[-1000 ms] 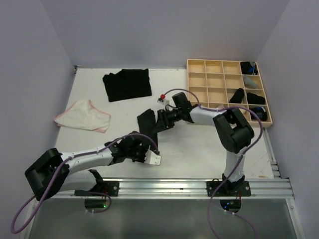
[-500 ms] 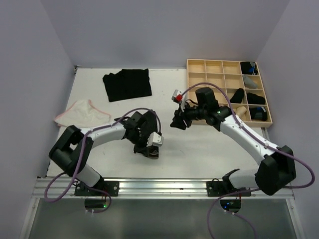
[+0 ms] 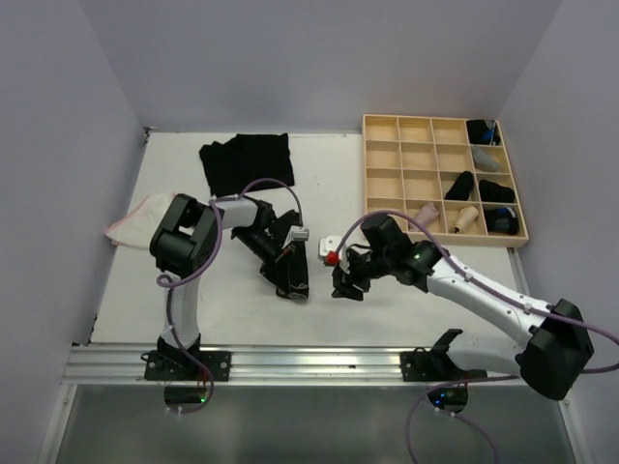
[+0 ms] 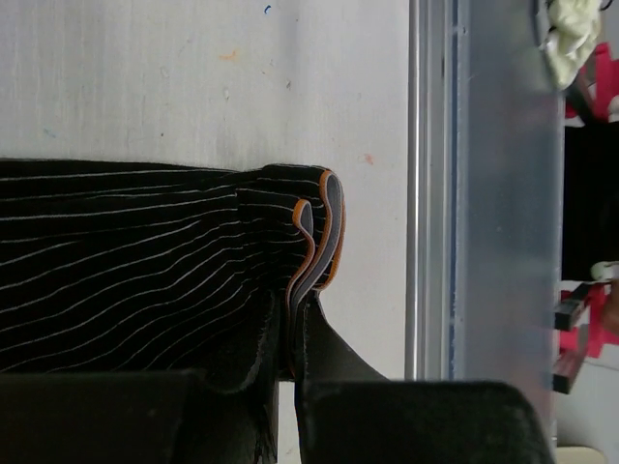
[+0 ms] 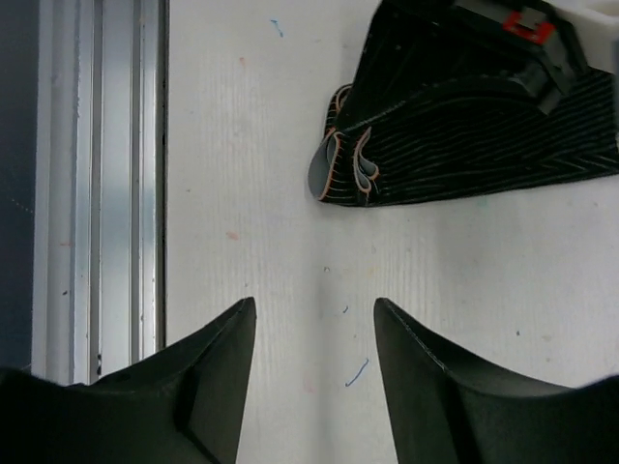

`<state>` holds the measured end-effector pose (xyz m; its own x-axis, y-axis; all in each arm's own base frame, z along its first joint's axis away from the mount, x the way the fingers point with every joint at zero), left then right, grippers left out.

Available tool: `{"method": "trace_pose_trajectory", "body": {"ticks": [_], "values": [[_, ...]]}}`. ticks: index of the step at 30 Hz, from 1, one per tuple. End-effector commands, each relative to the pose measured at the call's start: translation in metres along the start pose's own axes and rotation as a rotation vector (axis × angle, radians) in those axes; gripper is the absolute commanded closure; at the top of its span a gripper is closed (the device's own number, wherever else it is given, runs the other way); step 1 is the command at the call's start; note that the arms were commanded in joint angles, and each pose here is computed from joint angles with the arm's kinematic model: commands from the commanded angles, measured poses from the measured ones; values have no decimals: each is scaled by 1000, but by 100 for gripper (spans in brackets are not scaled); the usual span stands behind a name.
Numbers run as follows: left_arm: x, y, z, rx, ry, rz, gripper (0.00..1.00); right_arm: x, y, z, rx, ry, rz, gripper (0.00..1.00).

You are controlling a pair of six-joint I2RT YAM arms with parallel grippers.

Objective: Roll the underwear

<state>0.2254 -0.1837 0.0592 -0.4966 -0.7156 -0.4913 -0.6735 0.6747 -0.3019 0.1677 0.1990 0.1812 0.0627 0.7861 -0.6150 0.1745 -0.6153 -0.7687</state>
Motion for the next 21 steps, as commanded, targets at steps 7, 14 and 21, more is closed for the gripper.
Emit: {"method": "trace_pose_trajectory", "body": {"ticks": [7, 14, 21], "values": [[0, 6, 35, -57, -17, 35, 99, 79, -14, -14, -169, 23, -8, 37], [2, 7, 44, -104, -22, 26, 97, 116, -16, -3, -256, -13, -4, 31], [3, 9, 46, -119, -17, 28, 94, 138, -7, -14, -280, 48, 22, 34]]}}
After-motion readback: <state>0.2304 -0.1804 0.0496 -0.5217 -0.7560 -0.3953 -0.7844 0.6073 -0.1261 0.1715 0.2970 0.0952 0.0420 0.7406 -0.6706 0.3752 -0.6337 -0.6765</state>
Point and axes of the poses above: each gripper's point midway between its finger pads, its own x axis out along the fingers, its own z axis along the line the jaws close on, y = z × x, the point moved 7 cm from there along -x, back along the fingers, and after that the axes turned 14 degrees about -x, right-handed, at the moved point
